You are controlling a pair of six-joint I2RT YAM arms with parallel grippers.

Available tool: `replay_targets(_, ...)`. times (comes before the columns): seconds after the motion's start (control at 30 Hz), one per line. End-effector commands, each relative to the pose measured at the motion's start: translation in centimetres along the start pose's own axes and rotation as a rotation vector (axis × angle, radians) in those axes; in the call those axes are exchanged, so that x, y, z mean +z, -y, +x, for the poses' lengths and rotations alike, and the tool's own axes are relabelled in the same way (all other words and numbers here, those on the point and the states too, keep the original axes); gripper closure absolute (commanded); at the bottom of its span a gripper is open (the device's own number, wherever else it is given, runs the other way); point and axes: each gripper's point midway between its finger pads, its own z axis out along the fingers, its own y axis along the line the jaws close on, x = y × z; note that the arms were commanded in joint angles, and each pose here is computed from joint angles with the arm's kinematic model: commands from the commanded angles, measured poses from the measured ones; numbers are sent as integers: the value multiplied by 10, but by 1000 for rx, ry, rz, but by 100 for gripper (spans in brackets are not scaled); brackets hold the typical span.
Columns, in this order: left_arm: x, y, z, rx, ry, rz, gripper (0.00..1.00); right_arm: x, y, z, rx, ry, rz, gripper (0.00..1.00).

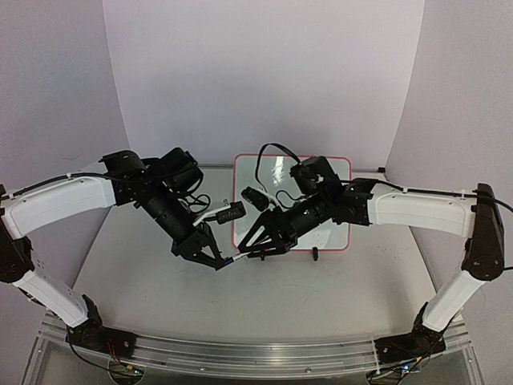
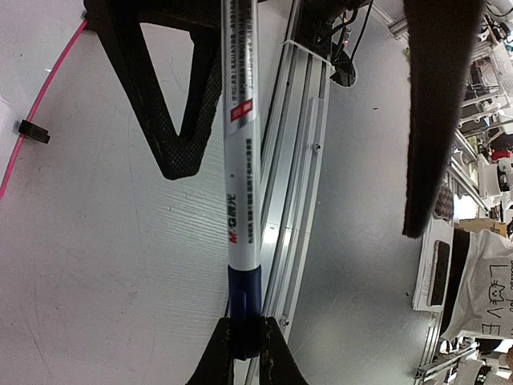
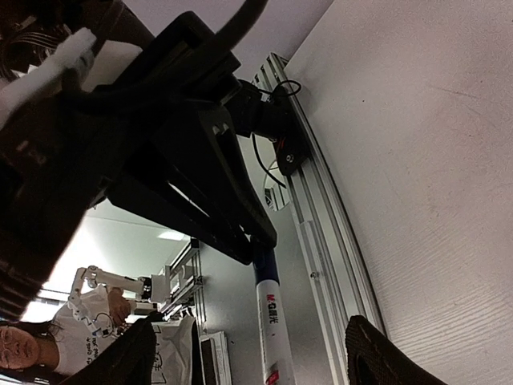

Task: Write a sentence on the whiteboard
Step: Pass from the left arm to the right

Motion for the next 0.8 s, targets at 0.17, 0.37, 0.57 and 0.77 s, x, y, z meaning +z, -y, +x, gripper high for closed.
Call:
replay_targets(0.17, -2, 8, -10, 42, 11, 35, 100, 9, -11, 4, -38, -21, -38, 28)
replay_targets(0.37, 0, 7, -8, 38, 3, 35, 100, 16, -13, 5, -43, -39, -50, 38)
replay_targets(0.57, 2, 8, -3, 41, -9, 28, 100, 18, -10, 6, -35, -44, -46, 50)
replay_targets(0.77, 3, 8, -4, 43, -14, 33, 100, 21, -8, 7, -30, -47, -41, 72)
